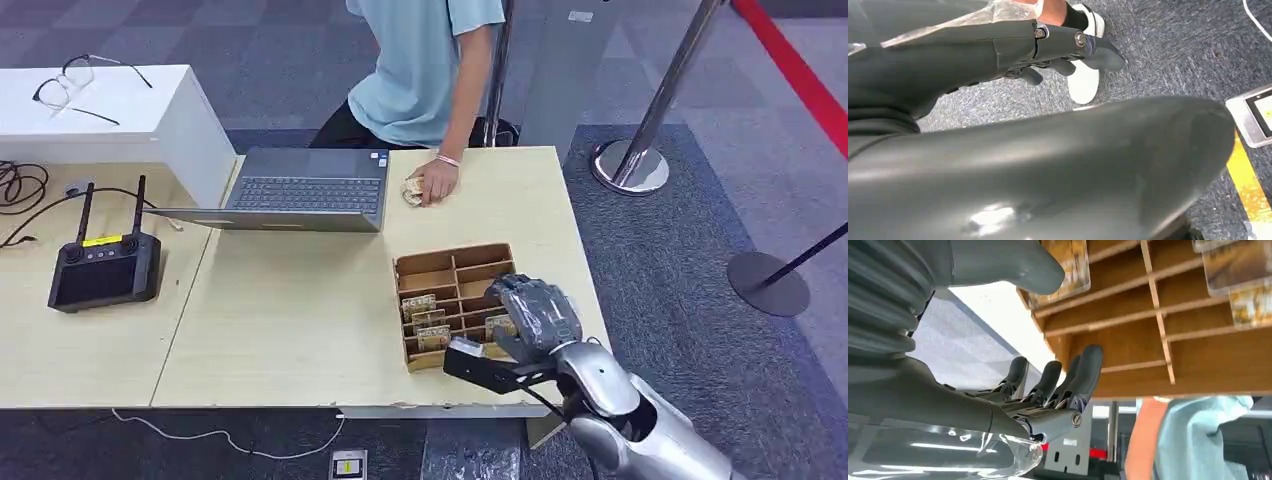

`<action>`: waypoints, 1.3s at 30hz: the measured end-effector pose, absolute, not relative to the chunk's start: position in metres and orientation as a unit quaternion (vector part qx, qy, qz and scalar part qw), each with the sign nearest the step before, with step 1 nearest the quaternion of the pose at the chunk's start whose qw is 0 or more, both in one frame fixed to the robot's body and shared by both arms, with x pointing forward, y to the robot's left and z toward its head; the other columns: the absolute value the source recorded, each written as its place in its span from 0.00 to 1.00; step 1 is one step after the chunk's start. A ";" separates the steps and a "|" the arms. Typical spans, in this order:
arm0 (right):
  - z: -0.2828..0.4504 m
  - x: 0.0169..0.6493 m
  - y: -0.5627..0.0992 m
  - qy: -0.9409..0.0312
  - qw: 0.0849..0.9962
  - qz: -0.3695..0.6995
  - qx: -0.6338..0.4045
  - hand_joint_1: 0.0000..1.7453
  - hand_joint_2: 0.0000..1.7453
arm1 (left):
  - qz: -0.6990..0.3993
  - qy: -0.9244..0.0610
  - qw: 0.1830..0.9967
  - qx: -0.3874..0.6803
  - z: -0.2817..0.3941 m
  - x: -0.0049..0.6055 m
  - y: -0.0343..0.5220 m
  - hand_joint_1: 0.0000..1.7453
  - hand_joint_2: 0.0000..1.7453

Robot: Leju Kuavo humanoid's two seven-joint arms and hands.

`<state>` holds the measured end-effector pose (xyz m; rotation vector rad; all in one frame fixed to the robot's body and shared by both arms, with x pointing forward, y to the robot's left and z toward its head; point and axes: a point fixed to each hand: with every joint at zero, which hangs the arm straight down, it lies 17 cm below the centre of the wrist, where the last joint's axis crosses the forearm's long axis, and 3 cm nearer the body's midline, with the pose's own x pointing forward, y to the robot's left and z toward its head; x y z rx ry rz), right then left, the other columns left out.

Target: Pass the card to the sensor for recognition and then transmit it.

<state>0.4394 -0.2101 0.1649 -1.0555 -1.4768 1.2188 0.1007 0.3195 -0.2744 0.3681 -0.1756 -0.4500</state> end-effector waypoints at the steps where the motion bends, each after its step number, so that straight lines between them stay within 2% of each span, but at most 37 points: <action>1: 0.162 0.438 -0.210 -0.599 0.461 0.497 -0.428 0.43 1.00 | -0.221 -0.087 0.954 0.182 -0.274 0.101 0.320 0.00 0.00; 14: 0.146 0.431 -0.216 -0.589 0.472 0.500 -0.424 0.47 1.00 | -0.221 -0.085 0.954 0.183 -0.274 0.100 0.320 0.00 0.00; 21: 0.143 0.432 -0.220 -0.588 0.477 0.496 -0.424 0.45 1.00 | -0.222 -0.087 0.954 0.183 -0.274 0.101 0.320 0.00 0.00; 24: 0.141 0.433 -0.221 -0.586 0.480 0.496 -0.424 0.49 1.00 | -0.222 -0.087 0.954 0.183 -0.274 0.101 0.320 0.00 0.00; 34: 0.142 0.435 -0.224 -0.586 0.485 0.492 -0.425 0.47 1.00 | -0.222 -0.083 0.954 0.183 -0.274 0.100 0.321 0.00 0.00; 37: 0.142 0.435 -0.223 -0.587 0.486 0.490 -0.424 0.63 1.00 | -0.223 -0.084 0.954 0.183 -0.274 0.100 0.321 0.00 0.00; 38: 0.142 0.435 -0.222 -0.587 0.486 0.490 -0.423 0.57 1.00 | -0.223 -0.084 0.954 0.183 -0.274 0.100 0.321 0.00 0.00; 39: 0.142 0.436 -0.222 -0.587 0.487 0.490 -0.423 0.56 1.00 | -0.223 -0.084 0.954 0.183 -0.274 0.100 0.321 0.00 0.00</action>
